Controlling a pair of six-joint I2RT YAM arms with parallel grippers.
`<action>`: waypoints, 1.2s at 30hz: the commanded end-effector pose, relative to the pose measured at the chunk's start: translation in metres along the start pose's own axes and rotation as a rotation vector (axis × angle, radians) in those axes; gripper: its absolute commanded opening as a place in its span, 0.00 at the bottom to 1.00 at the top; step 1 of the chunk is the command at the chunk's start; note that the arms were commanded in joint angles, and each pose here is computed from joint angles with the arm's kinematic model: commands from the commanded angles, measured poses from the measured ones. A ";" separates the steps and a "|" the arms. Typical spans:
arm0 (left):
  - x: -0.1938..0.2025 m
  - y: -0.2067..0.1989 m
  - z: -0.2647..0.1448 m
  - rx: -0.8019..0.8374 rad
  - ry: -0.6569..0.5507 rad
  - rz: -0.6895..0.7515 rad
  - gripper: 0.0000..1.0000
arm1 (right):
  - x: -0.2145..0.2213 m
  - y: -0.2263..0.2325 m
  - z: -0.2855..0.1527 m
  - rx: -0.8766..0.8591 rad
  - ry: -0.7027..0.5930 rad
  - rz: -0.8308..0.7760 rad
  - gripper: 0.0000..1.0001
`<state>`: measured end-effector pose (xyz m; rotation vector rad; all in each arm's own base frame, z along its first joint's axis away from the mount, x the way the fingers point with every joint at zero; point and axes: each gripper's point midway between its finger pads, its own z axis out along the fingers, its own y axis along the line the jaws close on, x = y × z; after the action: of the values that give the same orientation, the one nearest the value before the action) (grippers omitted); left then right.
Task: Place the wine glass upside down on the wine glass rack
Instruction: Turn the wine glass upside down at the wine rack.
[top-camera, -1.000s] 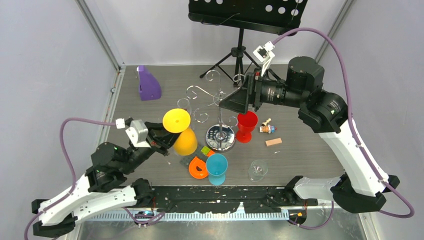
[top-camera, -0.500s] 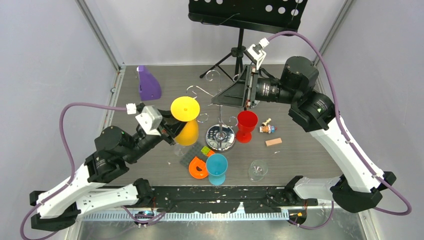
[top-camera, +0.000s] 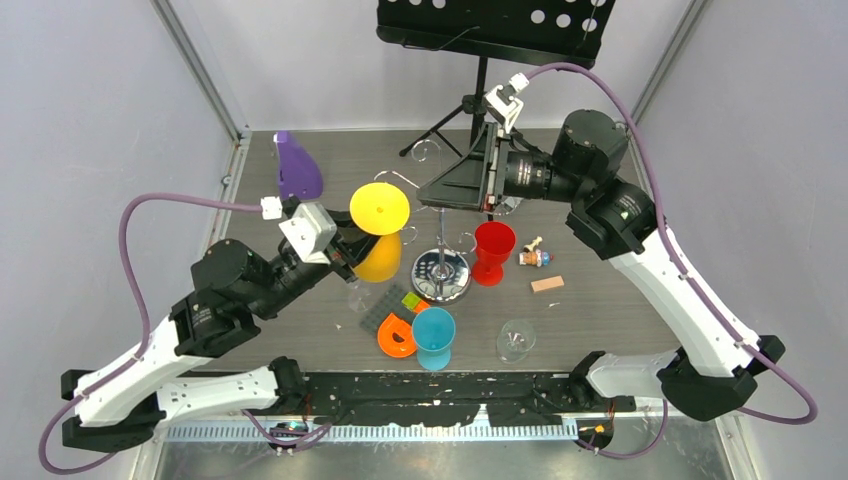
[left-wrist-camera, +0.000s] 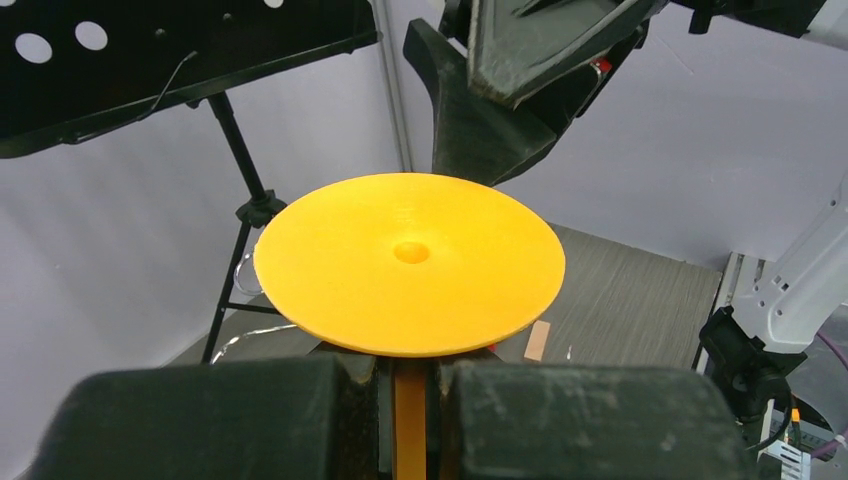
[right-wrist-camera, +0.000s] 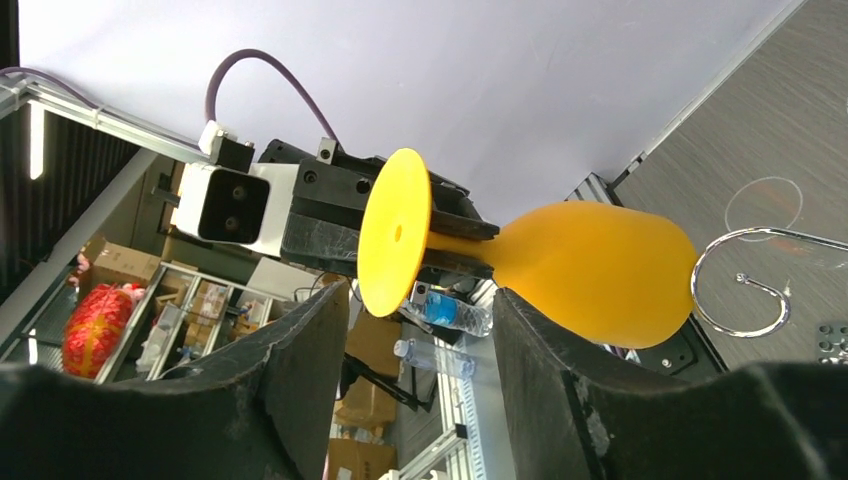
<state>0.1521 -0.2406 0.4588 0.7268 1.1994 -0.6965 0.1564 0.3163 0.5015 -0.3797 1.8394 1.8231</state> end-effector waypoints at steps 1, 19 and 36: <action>-0.025 0.003 0.004 -0.006 -0.051 0.029 0.00 | -0.002 0.016 0.002 -0.072 0.007 0.000 0.59; -0.021 0.001 0.022 -0.017 -0.025 0.062 0.00 | 0.009 0.026 0.002 -0.140 0.047 0.014 0.24; 0.003 0.004 0.000 -0.042 -0.041 0.021 0.39 | -0.002 0.056 -0.005 -0.328 -0.020 0.122 0.05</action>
<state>0.1549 -0.2434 0.4546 0.7320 1.1817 -0.6557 0.1473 0.3359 0.4977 -0.3095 1.8266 2.1351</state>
